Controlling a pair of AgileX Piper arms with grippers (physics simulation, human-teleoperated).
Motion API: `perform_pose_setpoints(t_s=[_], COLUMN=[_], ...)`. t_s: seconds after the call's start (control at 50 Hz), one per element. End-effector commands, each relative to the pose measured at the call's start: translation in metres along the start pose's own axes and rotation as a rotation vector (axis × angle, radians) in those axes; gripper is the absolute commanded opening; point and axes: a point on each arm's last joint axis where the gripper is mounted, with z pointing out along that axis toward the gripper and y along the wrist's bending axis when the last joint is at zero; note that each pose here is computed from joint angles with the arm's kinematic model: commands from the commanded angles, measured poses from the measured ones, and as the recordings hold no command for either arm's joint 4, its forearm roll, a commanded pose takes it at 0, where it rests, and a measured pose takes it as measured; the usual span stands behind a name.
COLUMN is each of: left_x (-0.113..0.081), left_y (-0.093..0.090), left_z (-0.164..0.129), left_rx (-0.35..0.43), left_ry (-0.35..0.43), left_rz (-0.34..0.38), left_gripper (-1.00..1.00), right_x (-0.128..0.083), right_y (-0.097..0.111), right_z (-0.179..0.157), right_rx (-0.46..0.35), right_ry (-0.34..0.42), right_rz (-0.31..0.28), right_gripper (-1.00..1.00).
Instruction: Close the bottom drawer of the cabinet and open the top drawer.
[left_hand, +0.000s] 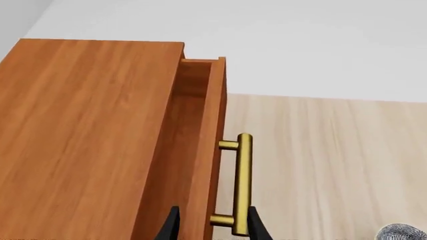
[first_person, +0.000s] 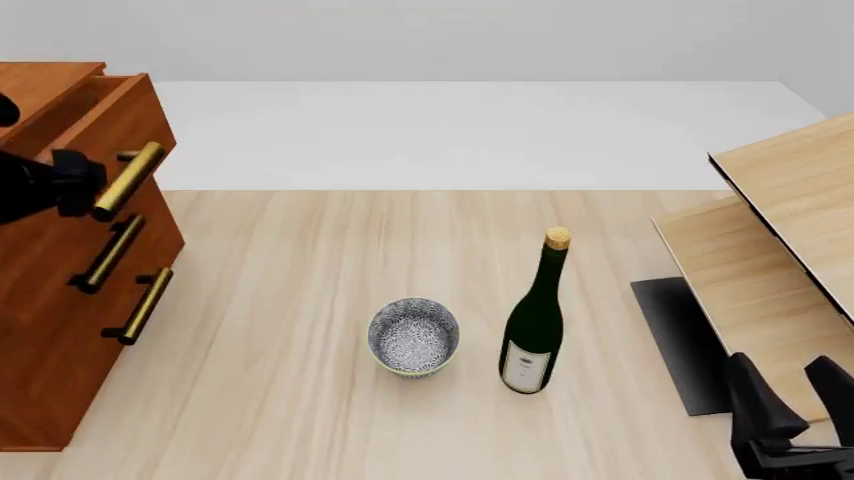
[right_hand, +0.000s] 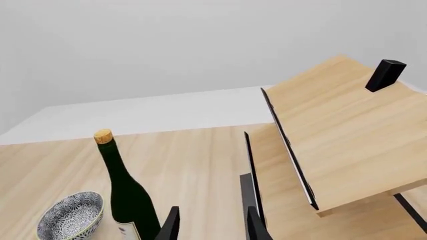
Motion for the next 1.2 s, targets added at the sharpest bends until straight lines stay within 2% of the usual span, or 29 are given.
perform_pose_setpoints(t_s=[0.02,0.6,1.2], left_x=[0.006,0.013,0.015], left_y=[0.001,-0.012,-0.035], left_z=[0.005,0.008,0.02], left_rx=[-0.003,0.042,0.124], left_ry=[0.012,0.018,0.03], left_rz=[-0.012,-0.022,-0.028], left_gripper=[1.0,1.0,1.0], right_x=[0.0,0.0,-0.001], right_y=[0.0,0.0,0.0], right_z=[0.0,0.0,0.001], right_rx=[0.0,0.001,0.005], right_ry=[0.0,0.0,-0.001], right_rz=[0.0,0.001,0.005], right_gripper=[1.0,1.0,1.0])
